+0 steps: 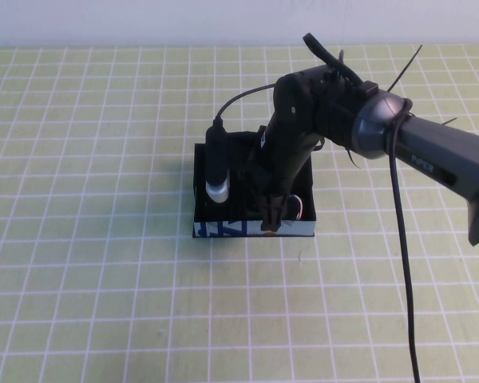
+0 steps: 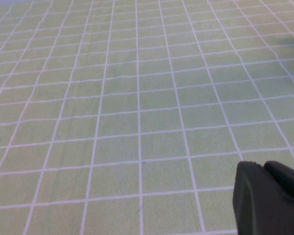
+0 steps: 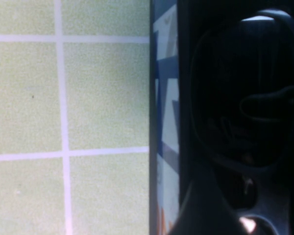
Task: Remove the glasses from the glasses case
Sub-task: Pick up the glasses from the glasses case
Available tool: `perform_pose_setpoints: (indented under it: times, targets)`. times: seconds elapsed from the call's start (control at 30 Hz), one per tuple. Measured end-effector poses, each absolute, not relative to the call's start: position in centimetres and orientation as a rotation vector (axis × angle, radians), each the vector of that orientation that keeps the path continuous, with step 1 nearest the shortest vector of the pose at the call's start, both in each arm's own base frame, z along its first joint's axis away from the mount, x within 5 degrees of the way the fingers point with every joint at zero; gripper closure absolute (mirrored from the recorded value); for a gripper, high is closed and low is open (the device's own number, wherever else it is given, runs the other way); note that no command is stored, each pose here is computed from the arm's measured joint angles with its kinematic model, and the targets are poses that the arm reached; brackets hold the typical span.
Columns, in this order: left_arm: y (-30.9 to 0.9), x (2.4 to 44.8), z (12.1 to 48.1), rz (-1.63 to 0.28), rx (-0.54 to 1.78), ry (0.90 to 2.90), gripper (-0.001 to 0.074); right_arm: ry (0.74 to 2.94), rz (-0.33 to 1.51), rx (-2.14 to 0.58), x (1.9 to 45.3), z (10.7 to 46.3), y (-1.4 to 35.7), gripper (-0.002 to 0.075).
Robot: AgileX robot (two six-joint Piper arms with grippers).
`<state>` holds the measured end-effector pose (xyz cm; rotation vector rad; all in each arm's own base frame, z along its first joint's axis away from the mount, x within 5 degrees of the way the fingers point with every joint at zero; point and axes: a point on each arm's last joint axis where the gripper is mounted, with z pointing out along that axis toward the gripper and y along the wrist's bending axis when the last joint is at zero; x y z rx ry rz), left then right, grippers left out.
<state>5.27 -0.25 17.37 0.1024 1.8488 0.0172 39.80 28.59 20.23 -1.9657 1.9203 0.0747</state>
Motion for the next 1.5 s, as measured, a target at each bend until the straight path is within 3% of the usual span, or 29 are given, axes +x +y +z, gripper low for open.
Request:
perform_pose_setpoints:
  times: [0.53, 0.9, 1.13, 1.37, 1.5]
  targets:
    - [-0.2, 5.3, 17.4, 0.017, 0.102, 1.849, 0.0739, 1.928, 0.077, -1.972, 39.9, 19.6, 28.7, 0.0367]
    - [-0.2, 5.3, 17.4, 0.017, 0.102, 1.849, 0.0739, 1.951, 0.091, -2.001, 39.7, 19.3, 28.5, 0.0498]
    - [-0.2, 5.3, 17.4, 0.017, 0.102, 1.849, 0.0739, 1.942, 0.097, -2.005, 39.8, 20.7, 28.7, 0.0666]
    - [-0.2, 5.3, 17.4, 0.017, 0.102, 1.849, 0.0739, 1.99, 0.126, -1.981, 39.4, 22.1, 28.5, 0.0667]
    - [-0.2, 5.3, 17.4, 0.017, 0.102, 1.849, 0.0739, 2.102, 0.157, -1.821, 38.4, 25.0, 28.3, 0.0667]
